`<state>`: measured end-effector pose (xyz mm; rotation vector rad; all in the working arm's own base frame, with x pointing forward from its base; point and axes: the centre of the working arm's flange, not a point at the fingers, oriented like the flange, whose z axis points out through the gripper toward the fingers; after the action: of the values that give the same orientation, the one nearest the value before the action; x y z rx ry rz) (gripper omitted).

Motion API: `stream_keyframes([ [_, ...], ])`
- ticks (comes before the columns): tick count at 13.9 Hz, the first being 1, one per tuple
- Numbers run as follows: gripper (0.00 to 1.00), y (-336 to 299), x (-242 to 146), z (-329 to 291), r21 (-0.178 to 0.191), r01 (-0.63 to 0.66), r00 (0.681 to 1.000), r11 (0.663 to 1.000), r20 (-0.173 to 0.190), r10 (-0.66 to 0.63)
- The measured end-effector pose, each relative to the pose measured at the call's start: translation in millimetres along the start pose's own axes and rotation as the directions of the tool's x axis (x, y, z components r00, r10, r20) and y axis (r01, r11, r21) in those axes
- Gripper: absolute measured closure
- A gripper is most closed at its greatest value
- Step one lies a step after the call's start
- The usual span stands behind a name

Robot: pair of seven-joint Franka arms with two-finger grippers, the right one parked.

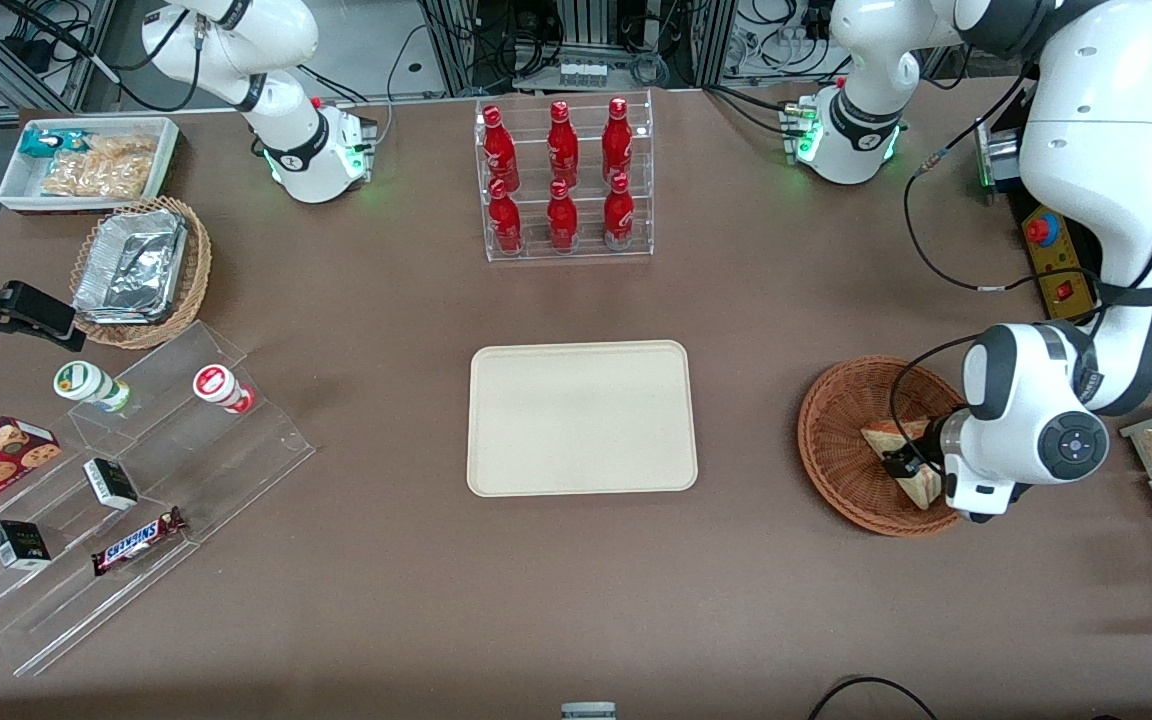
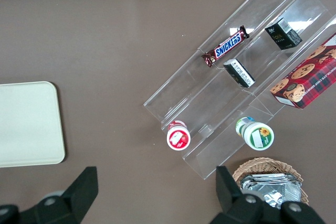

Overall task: Place sandwich from basket to tray
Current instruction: 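Close the left gripper on the wrapped sandwich, then lift the sandwich and carry it over the cream tray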

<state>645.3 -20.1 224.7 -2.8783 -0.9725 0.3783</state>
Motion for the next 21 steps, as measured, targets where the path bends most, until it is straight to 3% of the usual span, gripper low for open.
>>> stream_keyframes([
  [5,0.54,5.4,0.1,-11.6,-0.012,0.016,1.0,1.0,-0.014,-0.017],
  [8,0.65,20.3,-8.5,-46.9,-0.012,-0.027,1.0,1.0,-0.006,0.027],
  [10,0.78,58.0,-40.7,-74.6,-0.036,-0.105,0.994,0.994,-0.02,0.105],
  [15,0.84,166.9,-170.8,-84.2,-0.02,-0.34,0.938,0.94,-0.069,0.338],
  [18,0.84,215.4,-238.6,-74.2,-0.032,-0.44,0.894,0.898,-0.108,0.434],
  [21,0.84,261.4,-303.8,-47.5,-0.035,-0.462,0.884,0.886,-0.101,0.457],
])
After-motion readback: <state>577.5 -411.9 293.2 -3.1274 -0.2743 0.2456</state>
